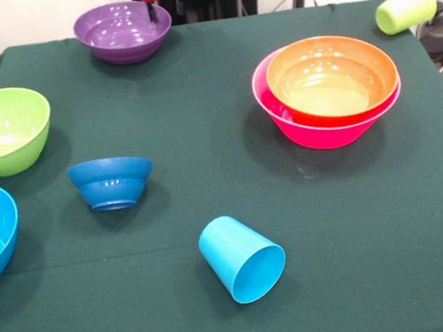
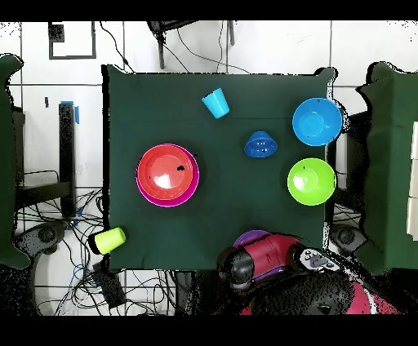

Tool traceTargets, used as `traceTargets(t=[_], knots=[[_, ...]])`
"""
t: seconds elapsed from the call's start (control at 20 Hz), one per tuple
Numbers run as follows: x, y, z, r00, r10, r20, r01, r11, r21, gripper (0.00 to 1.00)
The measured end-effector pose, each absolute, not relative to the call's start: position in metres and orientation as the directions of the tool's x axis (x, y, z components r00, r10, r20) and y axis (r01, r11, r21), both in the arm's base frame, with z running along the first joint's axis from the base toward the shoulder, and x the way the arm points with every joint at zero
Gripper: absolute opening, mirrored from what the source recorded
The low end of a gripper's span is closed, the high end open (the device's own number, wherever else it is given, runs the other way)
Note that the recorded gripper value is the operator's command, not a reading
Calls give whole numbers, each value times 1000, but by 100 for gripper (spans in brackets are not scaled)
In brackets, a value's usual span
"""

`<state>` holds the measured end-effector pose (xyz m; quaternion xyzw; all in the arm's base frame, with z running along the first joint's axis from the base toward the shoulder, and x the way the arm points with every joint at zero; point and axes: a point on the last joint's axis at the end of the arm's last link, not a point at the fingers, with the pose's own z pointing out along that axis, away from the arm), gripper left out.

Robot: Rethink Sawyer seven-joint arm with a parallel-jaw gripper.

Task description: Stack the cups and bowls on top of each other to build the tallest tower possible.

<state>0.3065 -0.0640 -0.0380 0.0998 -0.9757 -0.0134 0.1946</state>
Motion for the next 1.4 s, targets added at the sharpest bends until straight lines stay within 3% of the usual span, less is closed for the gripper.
traceTargets(t=[1.15,1.2,1.4], knots=[[299,-73,-37,-902,-181,391,-176,983,48,100],[299,-73,-37,-903,-181,391,-176,983,48,0],[301,-75,-36,-905,-177,387,-173,984,45,0]])
